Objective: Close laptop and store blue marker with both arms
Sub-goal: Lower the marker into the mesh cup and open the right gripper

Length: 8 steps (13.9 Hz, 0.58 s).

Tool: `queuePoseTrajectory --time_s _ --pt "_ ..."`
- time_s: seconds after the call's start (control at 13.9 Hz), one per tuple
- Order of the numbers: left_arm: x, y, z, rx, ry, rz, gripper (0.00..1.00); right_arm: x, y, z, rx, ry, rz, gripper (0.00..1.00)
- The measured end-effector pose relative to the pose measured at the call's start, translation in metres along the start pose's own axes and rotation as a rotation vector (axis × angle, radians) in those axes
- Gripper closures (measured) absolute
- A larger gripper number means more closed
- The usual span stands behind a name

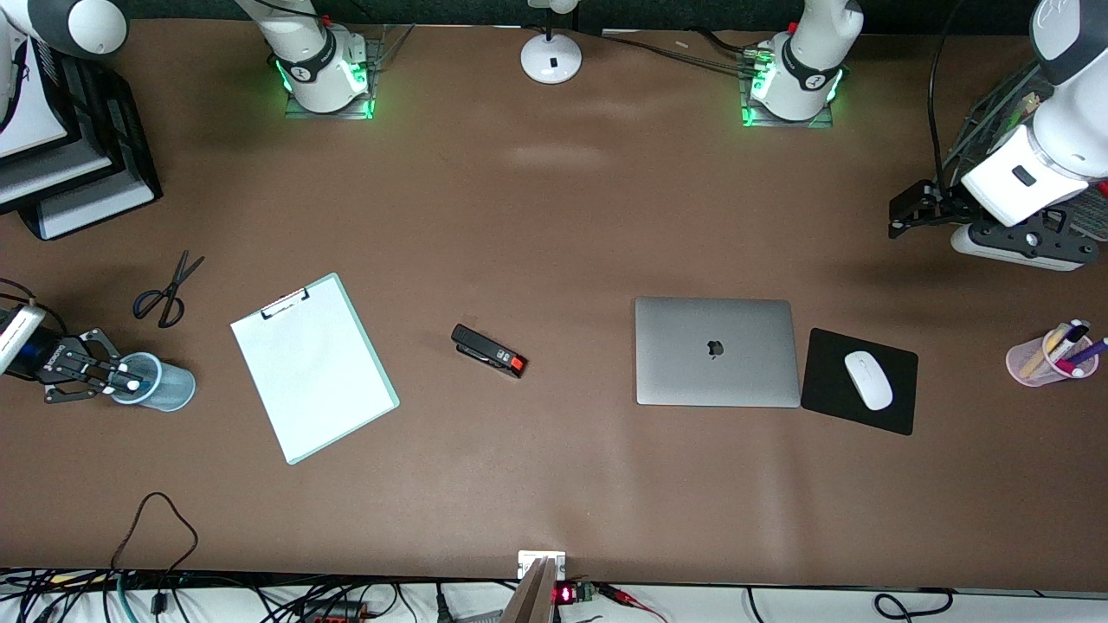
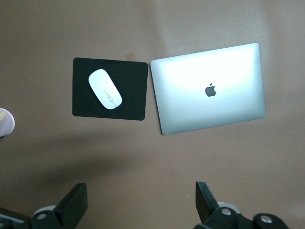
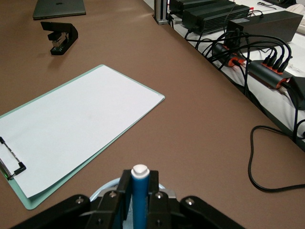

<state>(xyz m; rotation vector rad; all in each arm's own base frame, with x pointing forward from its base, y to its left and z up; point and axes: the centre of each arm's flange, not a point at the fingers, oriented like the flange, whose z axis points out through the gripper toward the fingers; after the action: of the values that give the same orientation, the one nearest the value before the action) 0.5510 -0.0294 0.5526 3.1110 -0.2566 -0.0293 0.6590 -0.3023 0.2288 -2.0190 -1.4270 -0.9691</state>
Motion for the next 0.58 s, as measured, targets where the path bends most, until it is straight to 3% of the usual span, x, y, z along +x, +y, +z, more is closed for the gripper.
queuePoseTrajectory --time_s 0.36,0.58 --pt "0.0000 -0.0002 0.0000 0.000 0.000 0.000 0.00 -0.0010 -0.0009 0.0007 0.011 -0.010 -0.054 0.82" --pt "0.0000 -0.0002 0.0000 0.000 0.000 0.000 0.00 -0.0029 -0.0047 0.0021 0.052 -0.033 -0.070 0.82"
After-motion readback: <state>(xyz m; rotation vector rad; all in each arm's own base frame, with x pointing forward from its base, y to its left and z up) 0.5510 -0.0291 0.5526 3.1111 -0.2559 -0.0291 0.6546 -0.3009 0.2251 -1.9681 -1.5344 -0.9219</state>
